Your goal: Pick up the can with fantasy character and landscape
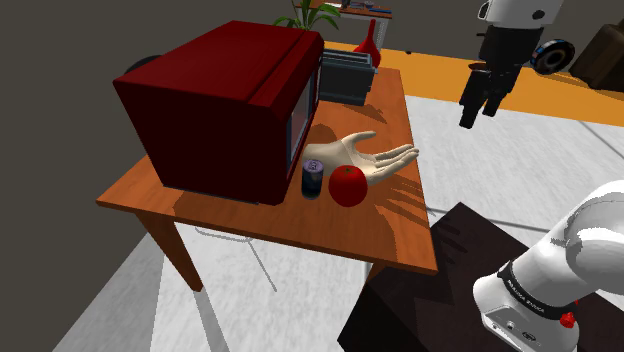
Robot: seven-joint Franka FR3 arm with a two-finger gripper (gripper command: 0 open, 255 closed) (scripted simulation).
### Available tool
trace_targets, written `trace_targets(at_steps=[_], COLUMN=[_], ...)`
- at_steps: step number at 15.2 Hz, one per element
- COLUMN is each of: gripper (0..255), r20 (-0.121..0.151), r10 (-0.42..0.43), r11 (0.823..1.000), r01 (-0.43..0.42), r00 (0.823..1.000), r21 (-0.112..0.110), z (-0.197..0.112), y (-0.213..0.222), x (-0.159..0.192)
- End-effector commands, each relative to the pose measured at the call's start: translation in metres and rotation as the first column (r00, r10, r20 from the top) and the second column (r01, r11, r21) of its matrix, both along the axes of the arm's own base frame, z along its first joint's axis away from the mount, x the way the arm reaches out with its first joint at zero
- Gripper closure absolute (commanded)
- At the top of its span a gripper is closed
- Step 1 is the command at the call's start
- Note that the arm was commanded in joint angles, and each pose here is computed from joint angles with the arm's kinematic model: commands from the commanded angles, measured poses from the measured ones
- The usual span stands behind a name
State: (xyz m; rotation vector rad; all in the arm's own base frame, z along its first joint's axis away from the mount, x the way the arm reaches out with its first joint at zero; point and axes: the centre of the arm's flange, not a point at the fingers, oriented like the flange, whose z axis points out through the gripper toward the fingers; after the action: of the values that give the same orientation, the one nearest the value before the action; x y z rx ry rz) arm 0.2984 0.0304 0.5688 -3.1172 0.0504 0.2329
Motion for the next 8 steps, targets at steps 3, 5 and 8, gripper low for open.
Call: trace_targets(at_steps=[3, 5, 8], gripper=[0, 0, 0], r20=[0.010, 0.020, 0.034], r10=[-0.002, -0.004, -0.006], r11=[1.000, 1.000, 1.000], r01=[0.002, 0.004, 0.006], r00=[1.000, 1.000, 0.999], r21=[-0.001, -0.002, -0.004], z=[-0.016, -0.032, -0.056], y=[0.013, 0.025, 0.044], x=[0.015, 0.030, 0.053])
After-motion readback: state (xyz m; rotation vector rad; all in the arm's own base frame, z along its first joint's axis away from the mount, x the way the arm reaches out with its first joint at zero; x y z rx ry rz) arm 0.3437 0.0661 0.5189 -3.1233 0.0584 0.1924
